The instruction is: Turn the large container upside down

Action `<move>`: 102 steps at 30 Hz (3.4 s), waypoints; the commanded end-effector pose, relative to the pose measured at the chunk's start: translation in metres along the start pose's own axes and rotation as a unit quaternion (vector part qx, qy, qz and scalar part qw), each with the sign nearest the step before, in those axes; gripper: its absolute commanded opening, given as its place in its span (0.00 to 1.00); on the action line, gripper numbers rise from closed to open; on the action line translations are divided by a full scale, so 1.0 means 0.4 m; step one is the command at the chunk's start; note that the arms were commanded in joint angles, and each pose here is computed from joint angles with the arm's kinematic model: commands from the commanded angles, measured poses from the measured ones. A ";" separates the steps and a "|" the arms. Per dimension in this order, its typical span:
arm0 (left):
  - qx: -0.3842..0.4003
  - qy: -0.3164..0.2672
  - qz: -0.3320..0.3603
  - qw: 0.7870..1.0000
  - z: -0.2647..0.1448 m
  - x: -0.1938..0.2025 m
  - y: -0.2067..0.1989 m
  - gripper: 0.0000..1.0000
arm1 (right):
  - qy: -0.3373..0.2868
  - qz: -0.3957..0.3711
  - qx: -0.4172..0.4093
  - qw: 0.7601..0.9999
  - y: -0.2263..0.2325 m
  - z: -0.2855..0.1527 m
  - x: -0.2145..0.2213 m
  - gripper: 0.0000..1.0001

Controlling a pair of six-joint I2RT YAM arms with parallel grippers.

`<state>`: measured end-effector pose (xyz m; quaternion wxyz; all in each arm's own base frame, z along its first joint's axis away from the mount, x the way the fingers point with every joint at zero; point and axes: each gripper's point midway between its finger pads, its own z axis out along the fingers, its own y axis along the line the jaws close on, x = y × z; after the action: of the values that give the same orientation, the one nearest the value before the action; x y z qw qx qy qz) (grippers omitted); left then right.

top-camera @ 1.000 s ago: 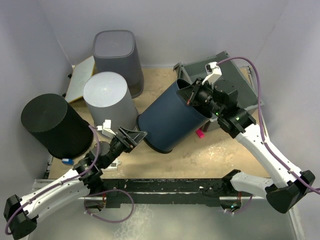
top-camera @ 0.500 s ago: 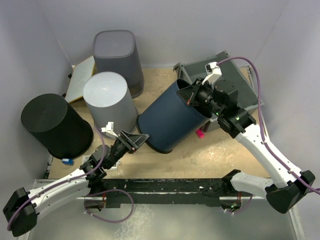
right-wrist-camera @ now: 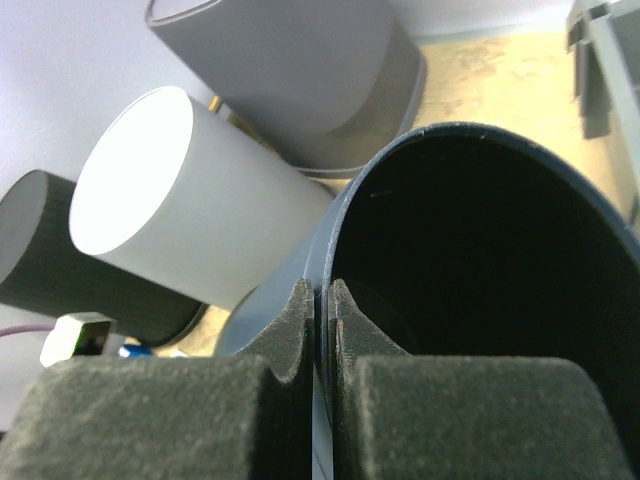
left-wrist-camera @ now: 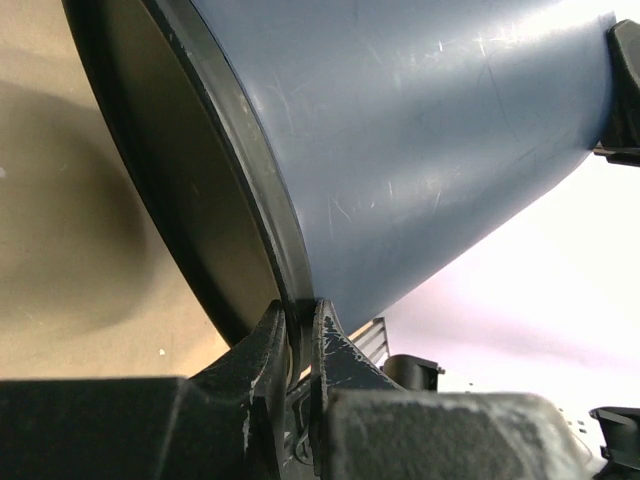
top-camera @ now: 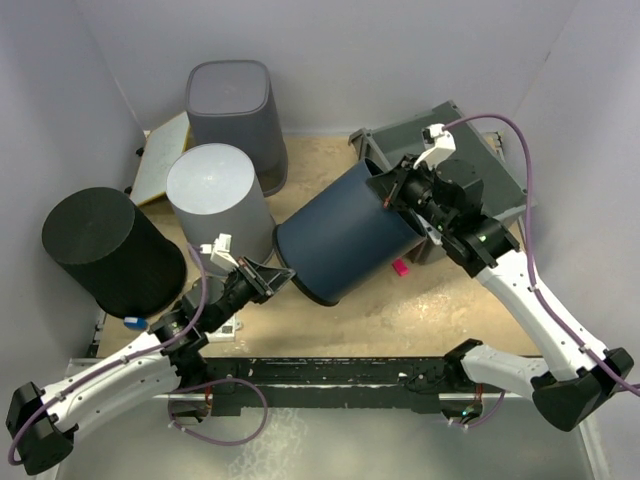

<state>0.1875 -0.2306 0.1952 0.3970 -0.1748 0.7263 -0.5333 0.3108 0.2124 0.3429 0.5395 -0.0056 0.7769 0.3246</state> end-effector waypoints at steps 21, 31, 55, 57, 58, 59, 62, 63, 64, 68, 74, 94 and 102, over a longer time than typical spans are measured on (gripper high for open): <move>0.036 -0.003 0.233 0.972 0.006 -0.184 -0.424 0.00 | 0.068 -0.140 0.141 0.978 -0.175 -0.116 0.080 0.72; 0.029 0.004 0.316 0.948 0.074 -0.220 -0.512 0.00 | 0.105 -0.086 0.083 0.987 -0.153 -0.122 0.190 0.63; 0.096 0.121 0.353 0.923 0.191 0.043 -0.546 0.00 | 0.188 0.028 0.085 0.978 -0.223 -0.124 0.446 0.67; 0.091 0.129 0.358 0.920 0.185 0.062 -0.527 0.00 | 0.168 0.009 0.103 0.980 -0.237 -0.125 0.414 0.69; 0.086 0.135 0.359 0.919 0.181 0.073 -0.510 0.00 | 0.159 -0.004 0.111 0.981 -0.244 -0.127 0.398 0.69; 0.090 0.140 0.359 0.918 0.174 0.082 -0.504 0.00 | 0.155 -0.014 0.119 0.981 -0.250 -0.129 0.387 0.70; 0.095 0.150 0.360 0.916 0.156 0.099 -0.483 0.00 | 0.142 -0.037 0.140 0.979 -0.264 -0.132 0.355 0.72; 0.095 0.154 0.360 0.915 0.150 0.102 -0.477 0.00 | 0.137 -0.045 0.150 0.978 -0.272 -0.133 0.344 0.72; 0.094 0.156 0.361 0.914 0.146 0.103 -0.473 0.00 | 0.130 -0.054 0.165 0.976 -0.283 -0.135 0.330 0.73; 0.084 0.166 0.368 0.911 0.137 0.109 -0.452 0.00 | 0.101 -0.082 0.208 0.969 -0.309 -0.151 0.270 0.74; 0.075 0.185 0.379 0.904 0.129 0.121 -0.425 0.00 | 0.060 -0.131 0.275 0.950 -0.351 -0.181 0.182 0.75; 0.050 0.252 0.413 0.874 0.082 0.139 -0.401 0.68 | 0.102 -0.171 0.278 0.940 -0.403 0.056 0.071 0.85; 0.053 0.203 0.389 0.897 0.054 0.068 -0.486 0.69 | 0.203 -0.152 0.258 0.932 -0.495 0.139 0.135 0.85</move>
<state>0.1543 -0.3447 0.3190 0.3921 0.2846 0.7899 -0.3758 0.3969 0.0984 0.1831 0.4092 -0.0214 0.9120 -0.0211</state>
